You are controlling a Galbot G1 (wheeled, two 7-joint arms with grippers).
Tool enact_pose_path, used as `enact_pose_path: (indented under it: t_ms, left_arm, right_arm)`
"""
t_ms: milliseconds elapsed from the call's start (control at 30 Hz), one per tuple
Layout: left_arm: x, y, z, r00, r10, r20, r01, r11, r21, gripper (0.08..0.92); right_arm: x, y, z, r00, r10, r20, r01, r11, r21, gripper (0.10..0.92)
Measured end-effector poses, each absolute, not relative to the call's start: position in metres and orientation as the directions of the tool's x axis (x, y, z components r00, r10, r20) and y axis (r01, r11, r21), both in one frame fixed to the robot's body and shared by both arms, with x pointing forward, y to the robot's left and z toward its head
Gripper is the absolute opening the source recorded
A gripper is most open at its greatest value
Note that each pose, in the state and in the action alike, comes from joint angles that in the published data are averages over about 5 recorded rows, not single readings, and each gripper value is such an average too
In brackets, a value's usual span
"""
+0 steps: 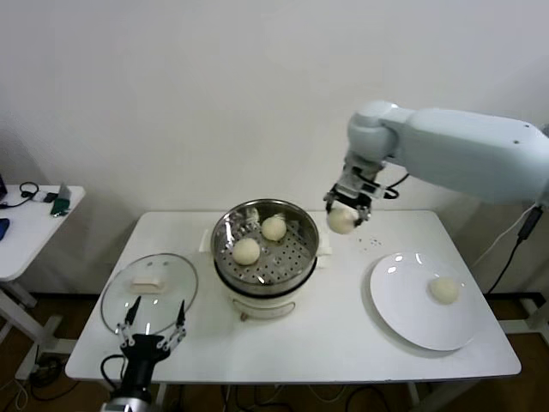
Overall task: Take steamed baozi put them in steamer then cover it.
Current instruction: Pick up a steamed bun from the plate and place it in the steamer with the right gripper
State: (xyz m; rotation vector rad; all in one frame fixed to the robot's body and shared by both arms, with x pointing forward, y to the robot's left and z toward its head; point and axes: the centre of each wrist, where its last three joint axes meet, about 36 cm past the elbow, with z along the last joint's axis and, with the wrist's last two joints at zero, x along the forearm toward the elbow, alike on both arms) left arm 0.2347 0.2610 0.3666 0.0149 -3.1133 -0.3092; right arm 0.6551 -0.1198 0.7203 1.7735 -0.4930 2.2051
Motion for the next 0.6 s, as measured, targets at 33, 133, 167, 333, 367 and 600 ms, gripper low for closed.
enact_pose_path:
  t_ms: [33,133,167,333,367,600]
  left_arm:
    - [0.235,0.261,0.367,-1.000,-0.009,0.012,-0.007,0.980,0.196,0.823]
    - [0.236,0.262,0.366,-1.000,-0.006,0.015,-0.003,0.980,0.197,0.823]
    - [0.236,0.262,0.365,-1.000,-0.005,0.016,-0.002,0.980,0.198,0.823]
    - [0.237,0.266,0.364,-1.000,-0.007,0.021,-0.003,0.979,0.205,0.823]
    - [0.237,0.267,0.363,-1.000,-0.007,0.021,-0.003,0.979,0.206,0.823]
    - [0.238,0.269,0.363,-1.000,-0.004,0.022,0.001,0.978,0.211,0.823]
  right_arm:
    - [0.654,-0.109,0.720,-0.218,-0.002,0.976,-0.385,-0.919,-0.088,0.696]
    - [0.652,-0.077,0.714,-0.225,0.003,0.974,-0.303,-0.951,-0.066,0.696]
    - [0.651,-0.067,0.711,-0.225,0.005,0.974,-0.276,-0.959,-0.059,0.696]
    - [0.642,-0.020,0.689,-0.217,0.011,0.976,-0.151,-0.988,-0.022,0.696]
    - [0.640,-0.012,0.684,-0.213,0.012,0.977,-0.131,-0.991,-0.016,0.696]
    - [0.635,0.016,0.650,-0.180,0.033,0.983,-0.049,-0.999,0.024,0.703]
